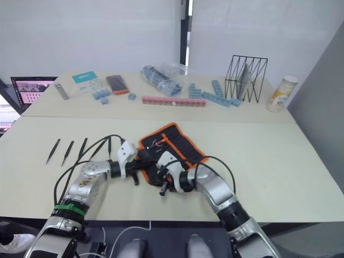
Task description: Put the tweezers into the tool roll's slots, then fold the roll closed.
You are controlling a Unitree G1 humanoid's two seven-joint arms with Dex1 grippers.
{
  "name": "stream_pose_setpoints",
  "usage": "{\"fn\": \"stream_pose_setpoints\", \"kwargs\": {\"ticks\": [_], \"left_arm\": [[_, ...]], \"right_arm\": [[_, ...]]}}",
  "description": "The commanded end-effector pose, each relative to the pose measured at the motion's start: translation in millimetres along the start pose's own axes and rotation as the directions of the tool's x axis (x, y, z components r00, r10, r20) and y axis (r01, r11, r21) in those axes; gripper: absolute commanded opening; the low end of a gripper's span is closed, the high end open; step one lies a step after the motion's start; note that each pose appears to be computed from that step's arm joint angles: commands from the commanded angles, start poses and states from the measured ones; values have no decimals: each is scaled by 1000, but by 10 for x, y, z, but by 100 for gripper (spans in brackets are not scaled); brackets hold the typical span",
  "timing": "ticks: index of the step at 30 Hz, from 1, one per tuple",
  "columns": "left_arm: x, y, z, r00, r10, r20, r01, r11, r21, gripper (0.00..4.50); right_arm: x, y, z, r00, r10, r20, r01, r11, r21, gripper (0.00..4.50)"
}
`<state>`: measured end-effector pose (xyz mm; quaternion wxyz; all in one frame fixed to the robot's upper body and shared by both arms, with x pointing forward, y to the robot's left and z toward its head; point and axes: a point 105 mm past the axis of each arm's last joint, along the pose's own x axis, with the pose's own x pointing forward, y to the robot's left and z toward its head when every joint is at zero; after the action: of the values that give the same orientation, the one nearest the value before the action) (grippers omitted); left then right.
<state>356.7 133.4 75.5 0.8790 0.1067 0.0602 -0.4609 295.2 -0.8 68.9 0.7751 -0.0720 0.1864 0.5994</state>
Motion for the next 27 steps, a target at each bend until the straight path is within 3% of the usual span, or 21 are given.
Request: {"fn": "stream_pose_setpoints", "kwargs": {"ticks": [1,6,10,14,20,27], "left_arm": [[-244,361,-143,981,190,-26,-192,980,-59,0],[-279,580,-102,958,285,17,-279,947,-158,0],[-239,551,-140,969,247,-12,-246,962,-117,0],[-241,565,6,970,238,50,-231,967,-105,0],[-401,619,457,951,223,216,-215,975,-62,0],[-748,563,796,944,167,285,-170,985,-12,0]], "right_arm": [[14,28,-324,995,1,-101,7,997,80,1],[19,40,-336,995,2,-103,7,996,87,1],[16,31,-335,995,0,-104,9,997,83,1],[7,2,-284,997,-16,-79,20,999,45,1],[-133,-16,340,988,-20,151,36,994,-100,1],[-557,-47,832,969,-41,245,66,993,-96,1]]}}
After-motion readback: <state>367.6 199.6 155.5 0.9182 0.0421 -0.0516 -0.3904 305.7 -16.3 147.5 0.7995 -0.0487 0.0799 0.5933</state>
